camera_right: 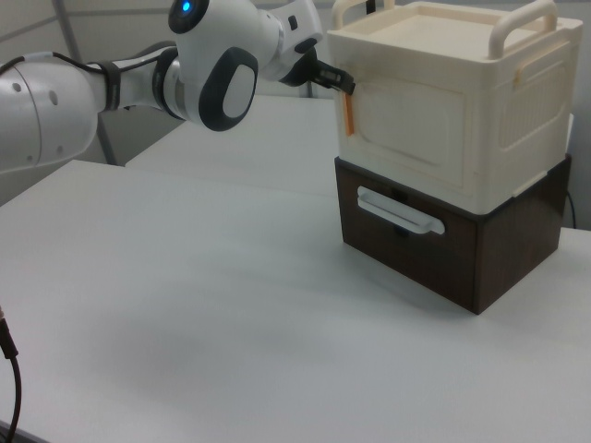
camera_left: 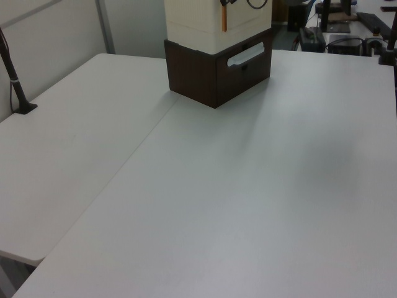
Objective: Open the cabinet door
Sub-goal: 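Move the open gripper toward the orange handle of the cream cabinet door, then close the gripper on the orange door handle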
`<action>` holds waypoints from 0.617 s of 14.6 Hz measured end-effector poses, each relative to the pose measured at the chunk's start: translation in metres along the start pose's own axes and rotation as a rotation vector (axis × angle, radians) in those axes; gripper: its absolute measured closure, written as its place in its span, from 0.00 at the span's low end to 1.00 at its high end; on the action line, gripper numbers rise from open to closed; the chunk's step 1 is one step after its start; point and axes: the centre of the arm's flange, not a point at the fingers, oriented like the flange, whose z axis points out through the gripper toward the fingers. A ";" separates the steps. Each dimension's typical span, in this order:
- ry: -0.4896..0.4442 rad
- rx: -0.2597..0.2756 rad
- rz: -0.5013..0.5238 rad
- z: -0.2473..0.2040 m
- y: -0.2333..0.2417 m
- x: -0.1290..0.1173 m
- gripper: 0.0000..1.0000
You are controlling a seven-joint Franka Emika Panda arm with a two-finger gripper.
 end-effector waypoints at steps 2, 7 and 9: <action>0.017 -0.002 -0.001 0.004 0.001 -0.002 0.53; 0.020 -0.005 -0.001 0.009 0.002 -0.004 0.64; 0.020 -0.002 -0.003 0.008 0.000 -0.004 0.86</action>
